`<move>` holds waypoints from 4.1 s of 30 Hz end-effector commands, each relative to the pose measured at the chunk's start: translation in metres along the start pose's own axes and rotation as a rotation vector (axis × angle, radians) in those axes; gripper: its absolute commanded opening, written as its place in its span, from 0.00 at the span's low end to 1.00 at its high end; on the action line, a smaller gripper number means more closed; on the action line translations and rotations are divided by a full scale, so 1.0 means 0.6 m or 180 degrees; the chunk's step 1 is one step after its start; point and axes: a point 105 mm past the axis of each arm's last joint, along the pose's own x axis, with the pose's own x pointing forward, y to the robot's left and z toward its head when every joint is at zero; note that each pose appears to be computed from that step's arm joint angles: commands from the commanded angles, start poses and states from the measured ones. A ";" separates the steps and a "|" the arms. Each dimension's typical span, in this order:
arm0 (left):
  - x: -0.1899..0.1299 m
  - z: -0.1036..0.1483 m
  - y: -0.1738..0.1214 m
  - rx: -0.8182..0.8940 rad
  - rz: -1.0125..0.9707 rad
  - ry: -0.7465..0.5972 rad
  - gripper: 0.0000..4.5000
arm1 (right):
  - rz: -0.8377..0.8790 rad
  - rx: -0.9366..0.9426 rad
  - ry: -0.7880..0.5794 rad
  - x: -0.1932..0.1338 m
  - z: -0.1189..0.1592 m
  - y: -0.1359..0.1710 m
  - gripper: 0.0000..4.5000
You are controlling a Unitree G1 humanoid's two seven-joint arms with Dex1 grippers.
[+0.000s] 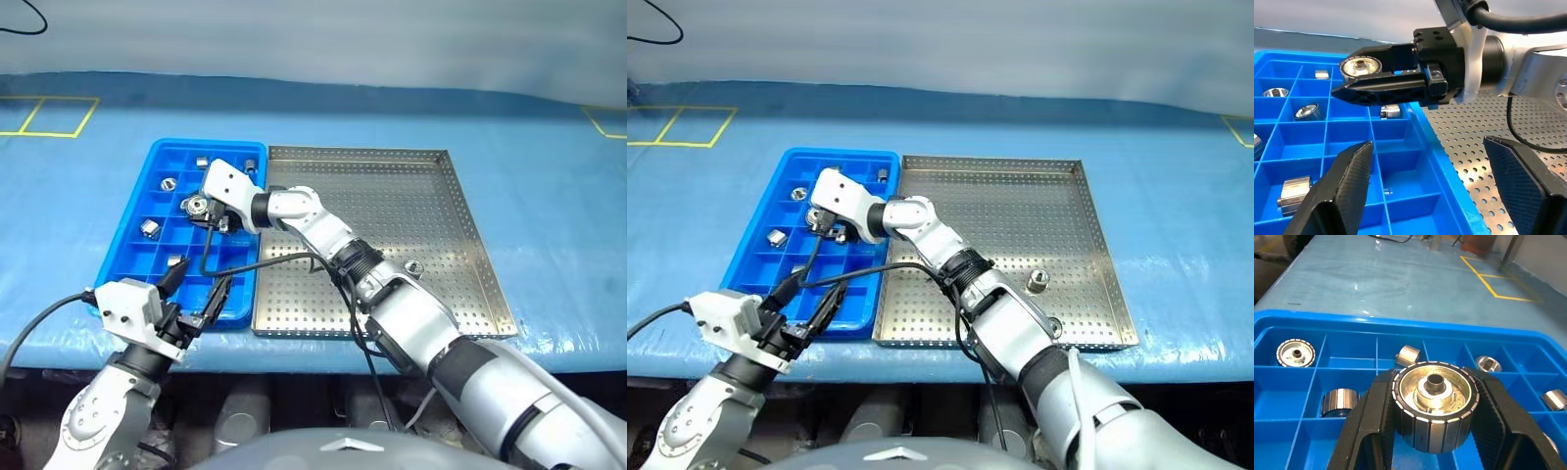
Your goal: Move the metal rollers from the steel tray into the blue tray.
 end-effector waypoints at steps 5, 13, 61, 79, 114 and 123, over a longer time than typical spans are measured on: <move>-0.014 0.012 -0.021 0.0006 0.0071 -0.0143 0.88 | 0.0560 0.0040 -0.0387 0.080 0.071 0.102 0.38; -0.023 0.002 -0.027 -0.0050 0.0174 -0.0114 0.88 | 0.0571 0.0112 -0.0294 0.082 0.052 0.108 0.38; 0.164 0.045 -0.099 0.0304 -0.1288 -0.0289 0.88 | -0.2445 0.0525 0.1251 -0.403 -0.110 -0.018 0.95; 0.162 0.033 -0.098 0.0365 -0.1394 -0.0196 0.88 | -0.2825 0.1001 0.1802 -0.457 -0.194 0.009 0.95; 0.169 0.079 -0.008 0.0344 -0.0350 -0.0623 0.88 | -0.2073 0.0653 0.0348 -0.296 -0.044 0.009 0.39; 0.118 0.132 0.086 0.0506 0.0450 -0.0925 0.88 | -0.1070 0.0520 0.0080 -0.185 -0.001 0.058 0.39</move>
